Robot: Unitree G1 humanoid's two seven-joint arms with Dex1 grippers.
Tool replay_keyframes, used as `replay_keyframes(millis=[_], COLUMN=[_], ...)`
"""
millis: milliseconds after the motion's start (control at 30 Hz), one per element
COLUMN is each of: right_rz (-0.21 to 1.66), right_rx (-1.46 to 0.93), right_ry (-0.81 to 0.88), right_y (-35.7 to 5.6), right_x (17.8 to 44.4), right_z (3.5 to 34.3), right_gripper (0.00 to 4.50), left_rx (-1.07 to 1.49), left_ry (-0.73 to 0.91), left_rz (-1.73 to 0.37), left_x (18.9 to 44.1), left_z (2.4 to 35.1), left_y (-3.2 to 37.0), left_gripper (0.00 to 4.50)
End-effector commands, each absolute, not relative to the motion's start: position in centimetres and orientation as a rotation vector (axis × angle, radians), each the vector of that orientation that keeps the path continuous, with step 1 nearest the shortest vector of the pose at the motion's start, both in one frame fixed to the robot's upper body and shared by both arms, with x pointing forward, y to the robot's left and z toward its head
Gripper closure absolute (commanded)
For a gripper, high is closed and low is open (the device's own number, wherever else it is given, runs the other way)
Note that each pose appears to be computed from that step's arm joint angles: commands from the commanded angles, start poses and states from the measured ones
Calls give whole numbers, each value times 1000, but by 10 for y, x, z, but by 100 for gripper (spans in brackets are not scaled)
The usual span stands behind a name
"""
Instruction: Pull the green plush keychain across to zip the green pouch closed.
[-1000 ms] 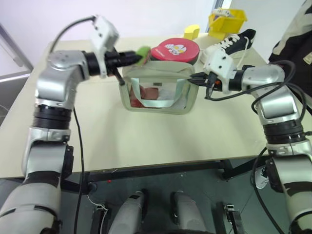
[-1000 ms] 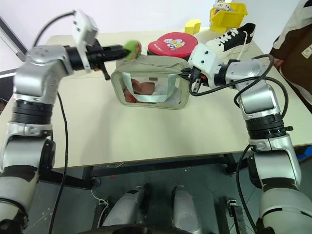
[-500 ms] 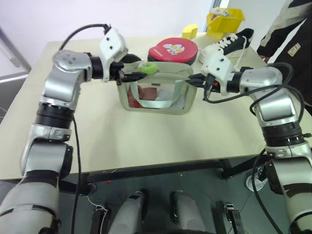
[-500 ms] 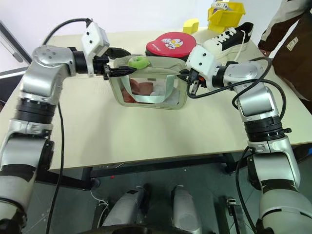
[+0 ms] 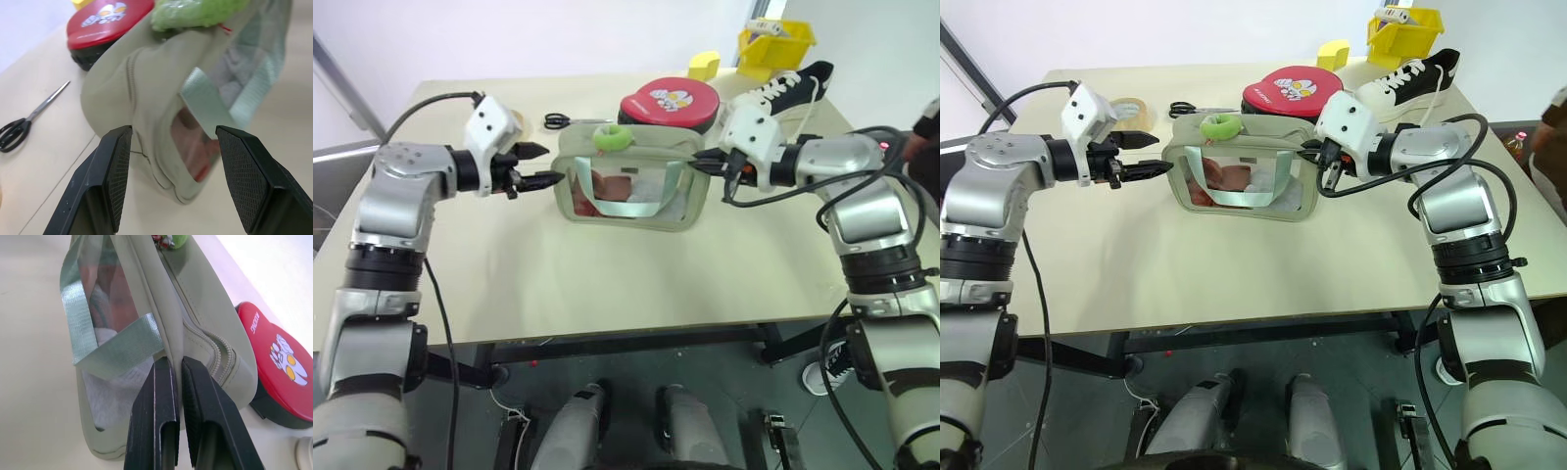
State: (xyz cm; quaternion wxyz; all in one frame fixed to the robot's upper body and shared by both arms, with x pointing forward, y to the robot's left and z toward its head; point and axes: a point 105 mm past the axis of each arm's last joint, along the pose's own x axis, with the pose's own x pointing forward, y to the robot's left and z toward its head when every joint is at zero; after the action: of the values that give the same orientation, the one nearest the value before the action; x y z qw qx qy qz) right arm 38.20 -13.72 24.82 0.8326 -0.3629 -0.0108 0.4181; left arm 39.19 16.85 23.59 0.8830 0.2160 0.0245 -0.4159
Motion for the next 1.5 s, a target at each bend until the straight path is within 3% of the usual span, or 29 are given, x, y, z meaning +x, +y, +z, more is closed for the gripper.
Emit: replay_keyframes(millis=[33, 233, 333, 467, 900, 1000, 1200, 1233, 1333, 1500], right_rz=[892, 885, 879, 873, 870, 888, 907, 912, 942, 1078], right_rx=[-792, -795, -792, -788, -767, -756, -861, -872, -829, -754], right_ry=[-86, -86, -83, -83, -87, -69, -97, -122, -209, -276], right_y=[-132, -134, -135, -136, -134, -134, -138, -133, -108, -46], right_x=[378, 377, 377, 377, 380, 380, 376, 376, 374, 369], right_z=[267, 270, 270, 270, 274, 273, 303, 311, 329, 317], right_gripper=[450, 450, 450, 450, 450, 339, 27, 7, 7, 7], left_rx=[475, 466, 449, 443, 478, 517, 490, 478, 478, 496], left_ry=[-7, 8, 4, -12, 18, 48, 29, 24, 16, 28], left_rz=[-847, -839, -866, -892, -951, -957, -933, -939, -939, -940], left_x=[396, 406, 407, 405, 392, 391, 393, 392, 391, 390], left_z=[250, 239, 237, 242, 250, 237, 238, 241, 245, 242], left_y=[166, 167, 162, 158, 158, 158, 157, 157, 158, 159], left_gripper=[160, 160, 242, 442, 448, 450, 450, 450, 450, 450])
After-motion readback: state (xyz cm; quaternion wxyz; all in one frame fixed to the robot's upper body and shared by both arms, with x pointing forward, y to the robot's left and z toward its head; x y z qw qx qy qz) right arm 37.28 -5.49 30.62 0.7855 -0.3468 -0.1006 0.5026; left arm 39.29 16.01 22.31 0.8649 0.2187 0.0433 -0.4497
